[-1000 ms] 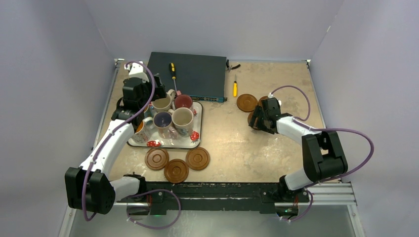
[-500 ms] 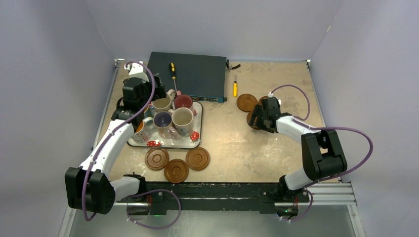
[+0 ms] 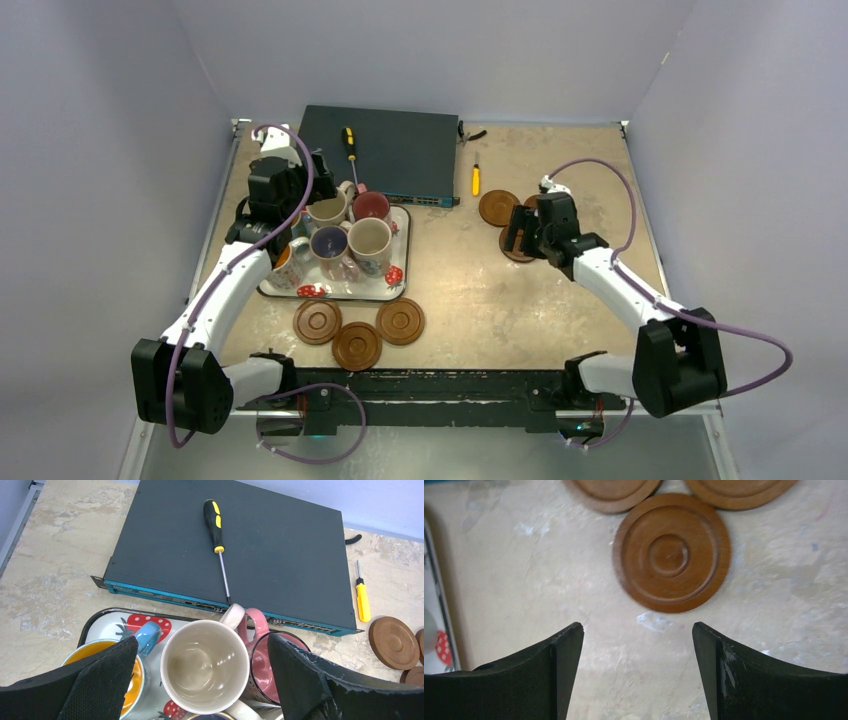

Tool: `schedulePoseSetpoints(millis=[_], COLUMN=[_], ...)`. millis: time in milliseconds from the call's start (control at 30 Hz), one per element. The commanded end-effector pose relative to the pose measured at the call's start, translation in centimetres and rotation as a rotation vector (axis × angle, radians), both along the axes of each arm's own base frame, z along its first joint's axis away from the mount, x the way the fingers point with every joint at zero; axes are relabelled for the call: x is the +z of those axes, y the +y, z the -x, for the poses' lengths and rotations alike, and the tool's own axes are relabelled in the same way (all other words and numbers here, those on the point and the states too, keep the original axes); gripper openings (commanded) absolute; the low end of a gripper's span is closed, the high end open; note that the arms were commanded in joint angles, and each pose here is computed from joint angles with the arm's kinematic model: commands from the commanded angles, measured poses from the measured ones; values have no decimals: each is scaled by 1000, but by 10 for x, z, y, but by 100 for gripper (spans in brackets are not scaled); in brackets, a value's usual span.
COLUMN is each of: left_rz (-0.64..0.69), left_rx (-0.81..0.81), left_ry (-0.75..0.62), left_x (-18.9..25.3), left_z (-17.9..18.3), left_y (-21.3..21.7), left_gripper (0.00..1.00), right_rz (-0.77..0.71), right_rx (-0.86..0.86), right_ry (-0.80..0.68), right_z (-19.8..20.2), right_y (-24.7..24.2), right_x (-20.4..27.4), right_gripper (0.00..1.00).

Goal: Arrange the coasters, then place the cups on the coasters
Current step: Move the coaster to the center of the board.

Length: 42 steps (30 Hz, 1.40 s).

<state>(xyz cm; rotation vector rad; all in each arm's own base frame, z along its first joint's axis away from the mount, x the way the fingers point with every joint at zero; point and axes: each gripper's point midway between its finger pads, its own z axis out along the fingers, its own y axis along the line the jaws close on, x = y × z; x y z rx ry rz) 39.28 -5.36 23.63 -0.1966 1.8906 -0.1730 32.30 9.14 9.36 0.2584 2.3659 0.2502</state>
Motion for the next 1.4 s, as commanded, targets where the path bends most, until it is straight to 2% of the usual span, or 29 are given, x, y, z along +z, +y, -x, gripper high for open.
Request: schedulePoseSetpoints(millis=[0,300,433,567,800,1000,1367], left_rz=[10,4,-1,-1,-7,-7,-4], left_rx=[-5,7,14,14,20,17,16], left_ry=[-52,-42,-43,-44,-42,-43,-48], left_x=[16,13,13,13,13,14,16], left_z=[-1,-2,-2,-2,-2,-2,-1], left_y=[-3,-1,1,1,3,2,2], left_gripper=[96,96,96,96,96,96,96], right_rz=[-2,-107,-87,-14,125,164,260], right_rx=[152,365,431,462,515,548,479], right_ry=[9,51,48,49,76,97,164], right_z=[20,61,78,90,103,116,131], right_y=[37,164,210,236,252,261,240], right_x=[6,-4,-6,-11,-33,-43,-71], right_gripper=[82,79,82,84,84,84,80])
